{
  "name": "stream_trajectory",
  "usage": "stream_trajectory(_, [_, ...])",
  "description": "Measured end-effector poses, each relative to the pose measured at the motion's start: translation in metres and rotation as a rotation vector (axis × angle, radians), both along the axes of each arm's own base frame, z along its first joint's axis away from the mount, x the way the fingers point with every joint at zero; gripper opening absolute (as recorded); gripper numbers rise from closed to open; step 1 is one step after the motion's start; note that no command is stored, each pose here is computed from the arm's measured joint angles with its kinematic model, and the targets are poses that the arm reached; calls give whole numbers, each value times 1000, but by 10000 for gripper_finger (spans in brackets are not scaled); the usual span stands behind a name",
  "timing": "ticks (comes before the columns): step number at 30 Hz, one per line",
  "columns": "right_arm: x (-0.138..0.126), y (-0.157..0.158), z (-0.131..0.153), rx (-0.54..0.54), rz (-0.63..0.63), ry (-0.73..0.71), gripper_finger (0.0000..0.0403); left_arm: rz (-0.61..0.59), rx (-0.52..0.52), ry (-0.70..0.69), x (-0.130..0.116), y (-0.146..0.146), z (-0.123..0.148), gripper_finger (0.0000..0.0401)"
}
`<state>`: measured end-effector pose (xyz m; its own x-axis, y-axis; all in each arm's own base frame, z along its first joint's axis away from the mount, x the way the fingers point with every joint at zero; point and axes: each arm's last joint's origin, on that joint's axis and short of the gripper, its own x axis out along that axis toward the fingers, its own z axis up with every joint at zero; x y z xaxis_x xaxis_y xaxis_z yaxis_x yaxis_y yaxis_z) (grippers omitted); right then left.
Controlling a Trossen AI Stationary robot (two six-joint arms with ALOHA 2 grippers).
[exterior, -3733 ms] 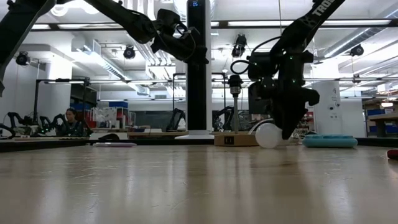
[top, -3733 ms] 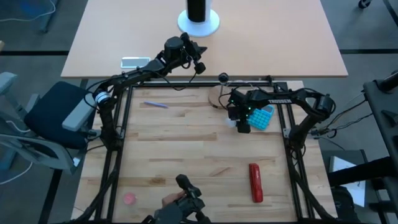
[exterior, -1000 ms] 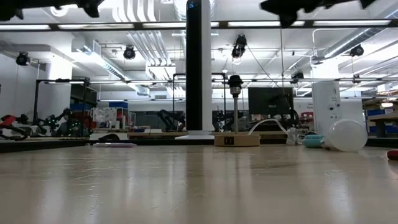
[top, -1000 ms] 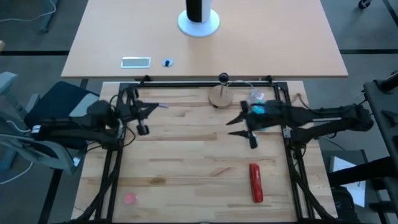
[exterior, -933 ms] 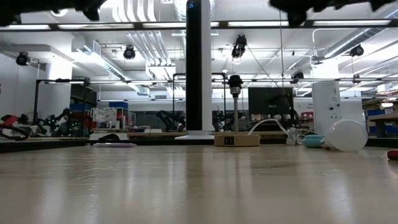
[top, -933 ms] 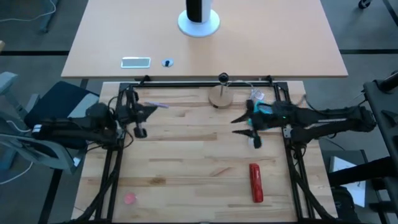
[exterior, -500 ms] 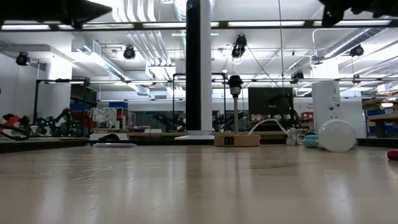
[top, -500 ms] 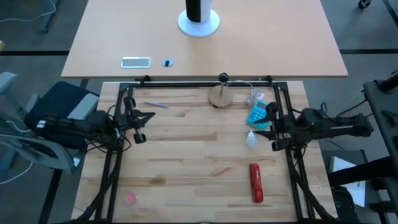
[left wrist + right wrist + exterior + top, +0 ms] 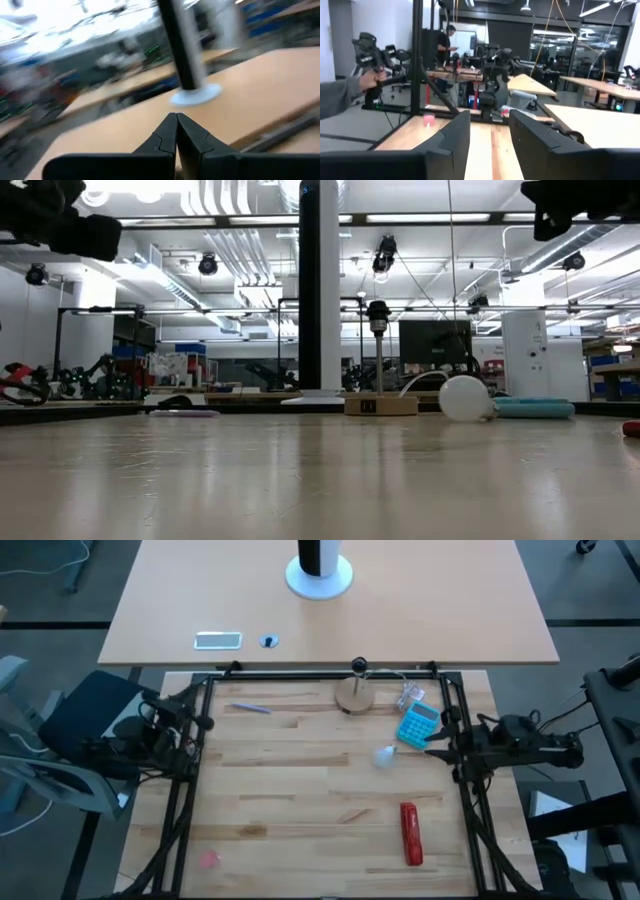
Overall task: Screw lightbulb
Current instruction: Return to Home Position
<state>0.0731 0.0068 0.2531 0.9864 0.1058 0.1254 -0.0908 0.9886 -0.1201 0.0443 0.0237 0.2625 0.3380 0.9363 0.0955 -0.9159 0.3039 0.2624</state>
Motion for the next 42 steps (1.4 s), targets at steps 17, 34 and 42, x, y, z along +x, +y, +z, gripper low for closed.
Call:
stream_trajectory(17, [5, 1, -2, -38, -1, 19, 103, 25, -10, -64, 38, 20, -15, 0])
stream_trajectory(34, [6, 1, -4, 8, 5, 52, 105, -661, 425, -105, 62, 19, 10, 0])
stream_trajectory(42, [6, 1, -5, 7, 4, 55, 97, 44, 150, -240, 41, 31, 8, 0])
